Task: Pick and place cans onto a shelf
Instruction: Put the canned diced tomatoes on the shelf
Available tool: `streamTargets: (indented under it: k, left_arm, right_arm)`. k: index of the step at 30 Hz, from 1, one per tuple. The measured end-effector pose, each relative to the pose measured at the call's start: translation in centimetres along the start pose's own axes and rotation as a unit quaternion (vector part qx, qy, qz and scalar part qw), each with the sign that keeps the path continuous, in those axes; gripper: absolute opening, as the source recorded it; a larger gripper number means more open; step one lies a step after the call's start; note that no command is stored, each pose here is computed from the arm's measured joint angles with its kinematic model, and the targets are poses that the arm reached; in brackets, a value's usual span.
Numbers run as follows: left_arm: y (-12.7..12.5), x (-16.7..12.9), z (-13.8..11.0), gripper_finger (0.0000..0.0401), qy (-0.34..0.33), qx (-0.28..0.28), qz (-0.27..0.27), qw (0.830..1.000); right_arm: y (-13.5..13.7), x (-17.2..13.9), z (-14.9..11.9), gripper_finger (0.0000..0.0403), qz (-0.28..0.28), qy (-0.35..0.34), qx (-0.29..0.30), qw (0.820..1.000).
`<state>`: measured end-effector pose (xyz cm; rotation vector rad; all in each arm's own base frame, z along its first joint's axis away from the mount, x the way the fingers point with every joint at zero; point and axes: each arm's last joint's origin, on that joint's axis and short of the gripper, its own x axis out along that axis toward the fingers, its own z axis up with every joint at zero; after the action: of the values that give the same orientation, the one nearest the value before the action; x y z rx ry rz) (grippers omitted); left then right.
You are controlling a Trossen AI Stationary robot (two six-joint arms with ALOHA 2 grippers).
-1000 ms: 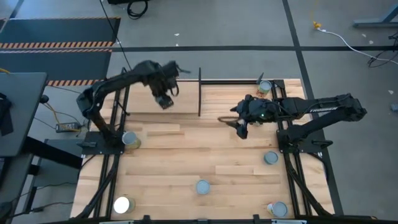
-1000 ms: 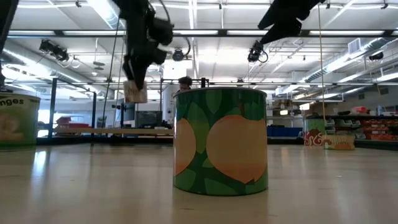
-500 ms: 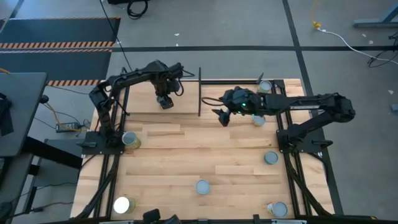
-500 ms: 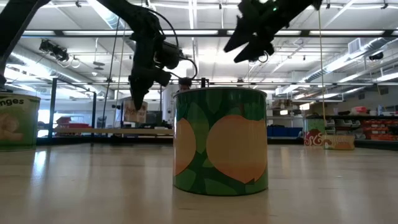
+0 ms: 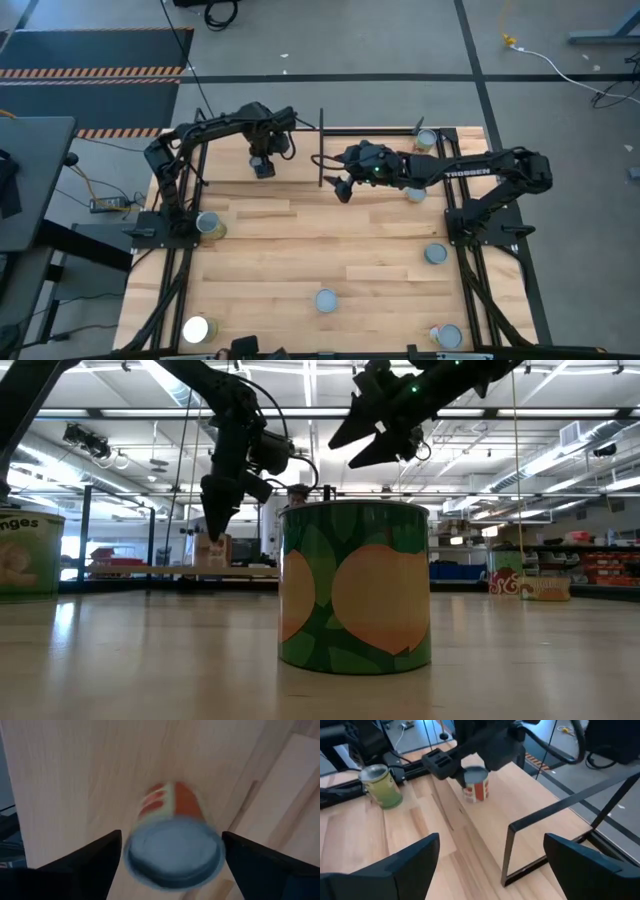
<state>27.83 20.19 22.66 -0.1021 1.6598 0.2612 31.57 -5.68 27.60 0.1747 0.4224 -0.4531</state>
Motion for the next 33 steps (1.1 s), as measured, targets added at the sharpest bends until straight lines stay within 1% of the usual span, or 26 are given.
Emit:
streamTargets:
  k: [5,9,12,17,20,23,29,33]
  left_arm:
    - [0.0,0.0,0.4,0.0351,-0.024,-0.003,-0.015,1.000]
    - [-0.1,0.0,0.4,0.0343,-0.024,0.003,-0.011,1.000]
    - [-0.3,-0.1,0.5,0.0324,-0.020,0.008,-0.001,1.000]
    - [-0.7,-0.1,0.6,0.0273,-0.013,0.006,0.012,1.000]
    - [-0.8,-0.2,0.7,0.0253,-0.016,0.006,0.013,1.000]
    - [-0.8,-0.2,0.6,0.0249,-0.012,0.008,0.019,1.000]
    - [-0.4,-0.1,-0.6,0.0251,0.040,0.002,0.007,0.999]
    - [0.3,0.0,-0.9,0.0248,0.042,-0.009,0.006,0.999]
  right_arm:
    - [0.1,-0.3,-0.1,0.0367,-0.001,0.007,0.003,1.000]
    - [0.6,-0.5,-0.3,0.0364,0.005,0.012,0.014,1.000]
    - [1.0,-0.6,-0.4,0.0364,0.009,0.015,0.014,1.000]
    - [1.1,-0.6,-0.6,0.0364,0.009,0.023,0.011,1.000]
    - [1.1,-0.6,-0.7,0.0364,0.009,0.024,0.011,1.000]
    - [1.1,-0.6,-0.7,0.0364,0.010,0.024,0.010,1.000]
    - [1.1,-0.6,-0.8,0.0364,0.010,0.033,0.008,0.999]
    - [1.1,-0.6,-0.9,0.0364,0.010,0.038,0.012,0.999]
